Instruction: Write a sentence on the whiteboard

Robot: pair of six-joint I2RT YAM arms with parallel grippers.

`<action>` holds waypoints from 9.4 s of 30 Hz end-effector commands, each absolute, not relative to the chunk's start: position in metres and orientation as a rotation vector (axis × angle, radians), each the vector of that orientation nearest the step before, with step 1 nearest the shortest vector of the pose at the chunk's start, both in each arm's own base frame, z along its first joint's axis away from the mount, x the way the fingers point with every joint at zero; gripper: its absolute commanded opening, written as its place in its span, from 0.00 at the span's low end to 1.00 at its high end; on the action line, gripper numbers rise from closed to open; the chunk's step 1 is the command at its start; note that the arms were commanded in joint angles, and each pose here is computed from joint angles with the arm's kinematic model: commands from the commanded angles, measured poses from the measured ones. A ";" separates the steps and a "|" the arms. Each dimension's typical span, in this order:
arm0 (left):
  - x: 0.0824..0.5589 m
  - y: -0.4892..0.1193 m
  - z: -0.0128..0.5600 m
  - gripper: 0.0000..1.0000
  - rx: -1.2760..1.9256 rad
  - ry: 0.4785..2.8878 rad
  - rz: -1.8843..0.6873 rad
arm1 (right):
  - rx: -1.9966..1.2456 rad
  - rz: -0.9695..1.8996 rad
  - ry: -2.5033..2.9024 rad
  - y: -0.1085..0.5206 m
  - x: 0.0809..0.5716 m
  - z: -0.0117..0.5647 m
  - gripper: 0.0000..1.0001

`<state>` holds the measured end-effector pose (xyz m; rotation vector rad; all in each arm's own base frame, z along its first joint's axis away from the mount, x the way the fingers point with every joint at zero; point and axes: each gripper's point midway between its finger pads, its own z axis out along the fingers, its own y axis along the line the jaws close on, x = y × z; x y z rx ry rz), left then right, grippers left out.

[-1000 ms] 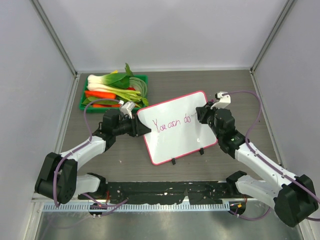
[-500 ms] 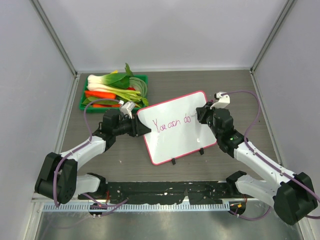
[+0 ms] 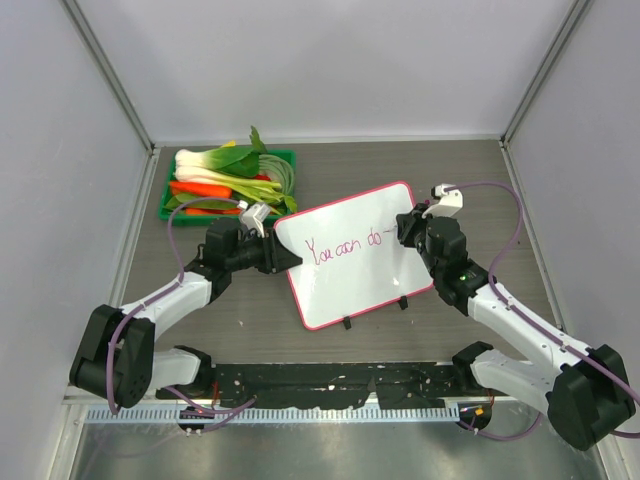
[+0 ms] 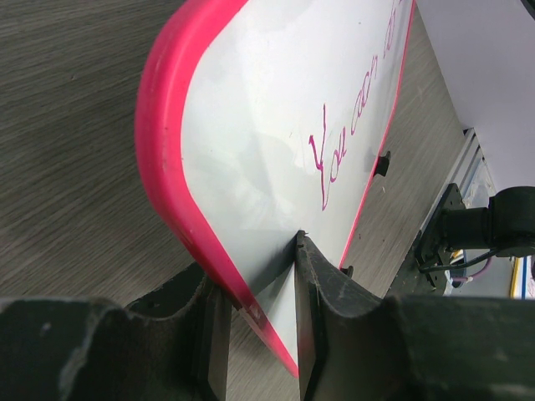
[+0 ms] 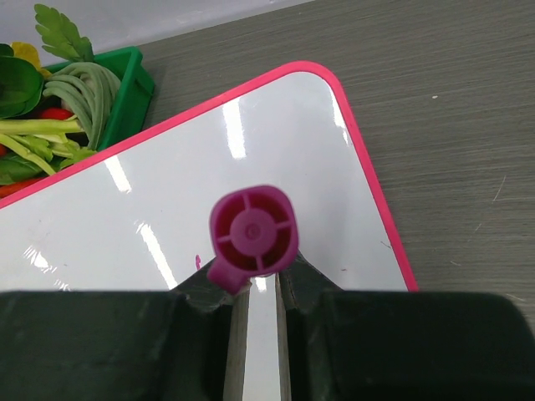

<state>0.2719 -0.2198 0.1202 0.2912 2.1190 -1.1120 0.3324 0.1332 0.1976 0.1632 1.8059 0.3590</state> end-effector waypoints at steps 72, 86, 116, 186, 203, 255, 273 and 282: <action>0.290 -0.181 0.072 0.00 0.304 2.200 -0.765 | 0.135 0.395 1.890 0.135 0.314 0.173 0.01; 0.289 -0.181 0.072 0.00 0.304 2.199 -0.765 | 0.193 0.345 1.825 0.126 0.327 0.199 0.01; 0.289 -0.181 0.071 0.00 0.303 2.202 -0.768 | 0.207 0.320 1.745 0.133 0.358 0.244 0.01; 0.288 -0.181 0.071 0.00 0.306 2.202 -0.768 | 0.200 0.235 1.846 0.120 0.344 0.211 0.01; 0.289 -0.181 0.072 0.00 0.305 2.200 -0.767 | 0.177 0.263 1.893 0.121 0.330 0.191 0.01; 0.289 -0.181 0.072 0.00 0.306 2.200 -0.769 | 0.228 0.235 1.834 0.115 0.342 0.206 0.00; 0.289 -0.181 0.072 0.00 0.306 2.199 -0.769 | 0.216 0.267 1.857 0.115 0.329 0.201 0.01; 0.289 -0.181 0.072 0.00 0.306 2.199 -0.769 | 0.236 0.312 1.749 0.121 0.343 0.247 0.01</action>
